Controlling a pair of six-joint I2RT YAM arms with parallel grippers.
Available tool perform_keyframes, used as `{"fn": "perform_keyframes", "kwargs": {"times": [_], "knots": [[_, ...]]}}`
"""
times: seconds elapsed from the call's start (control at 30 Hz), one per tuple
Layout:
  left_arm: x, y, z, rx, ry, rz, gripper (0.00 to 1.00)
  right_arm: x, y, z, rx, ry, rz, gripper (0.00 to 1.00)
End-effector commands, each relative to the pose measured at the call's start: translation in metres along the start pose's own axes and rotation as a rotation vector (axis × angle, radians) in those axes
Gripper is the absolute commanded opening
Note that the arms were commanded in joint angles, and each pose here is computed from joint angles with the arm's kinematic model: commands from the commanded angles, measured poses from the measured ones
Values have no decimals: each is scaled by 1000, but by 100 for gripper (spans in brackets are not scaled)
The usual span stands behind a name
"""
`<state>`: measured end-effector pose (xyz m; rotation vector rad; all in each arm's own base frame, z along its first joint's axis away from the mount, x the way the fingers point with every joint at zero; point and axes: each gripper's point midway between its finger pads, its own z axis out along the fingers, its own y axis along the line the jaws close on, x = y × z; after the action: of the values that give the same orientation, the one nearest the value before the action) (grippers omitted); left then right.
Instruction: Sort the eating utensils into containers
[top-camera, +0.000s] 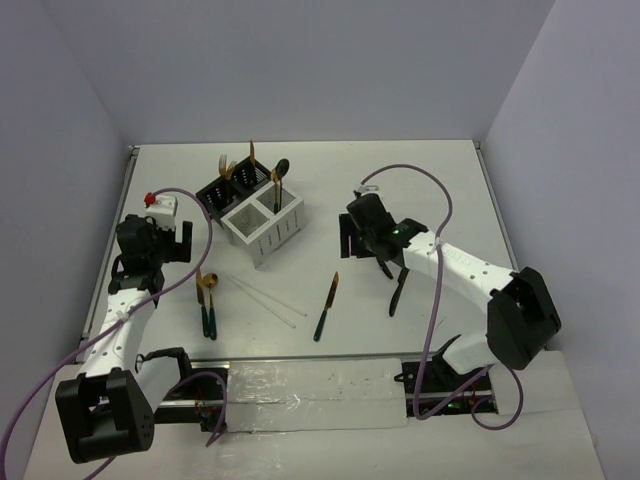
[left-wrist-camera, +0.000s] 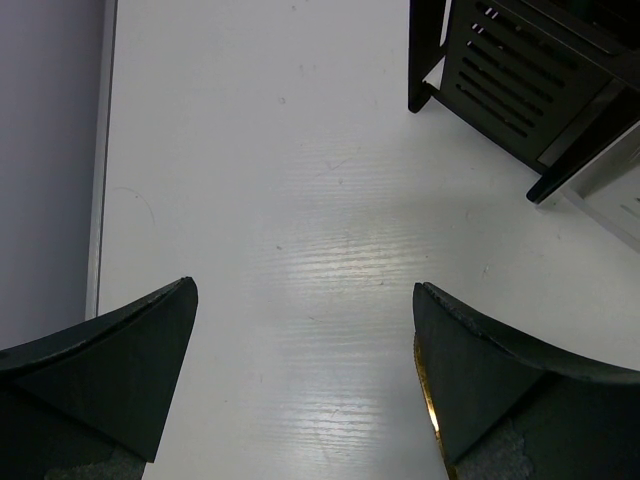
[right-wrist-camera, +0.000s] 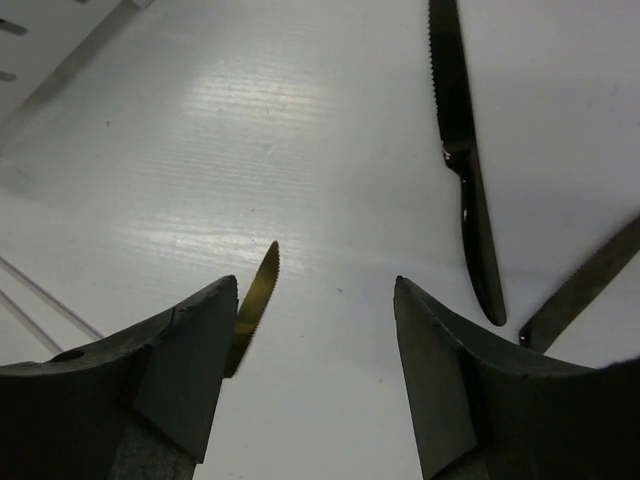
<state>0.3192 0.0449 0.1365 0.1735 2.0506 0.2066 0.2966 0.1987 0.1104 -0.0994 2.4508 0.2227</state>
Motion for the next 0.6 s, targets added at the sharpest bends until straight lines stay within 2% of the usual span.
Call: {"fn": "perform_keyframes", "kwargs": {"times": [0.0,0.13,0.23,0.33,0.53,0.57], "knots": [[-11,1,-5,8,-45,0,99,-11,-19,-13,39,-45,60,68],[-11,1,-5,7,-45,1,99,-6,-28,-8,63,-23,69,64],[-10,0,-5,14,-43,-1,99,-6,-20,-7,31,-5,78,56],[-10,0,-5,10,-44,-1,99,-3,5,-10,-79,14,107,56],[-6,-1,-4,24,-23,19,99,13,27,-16,-36,16,42,58],[-5,-4,-5,47,-6,33,96,12,30,-18,-40,11,36,58]]}}
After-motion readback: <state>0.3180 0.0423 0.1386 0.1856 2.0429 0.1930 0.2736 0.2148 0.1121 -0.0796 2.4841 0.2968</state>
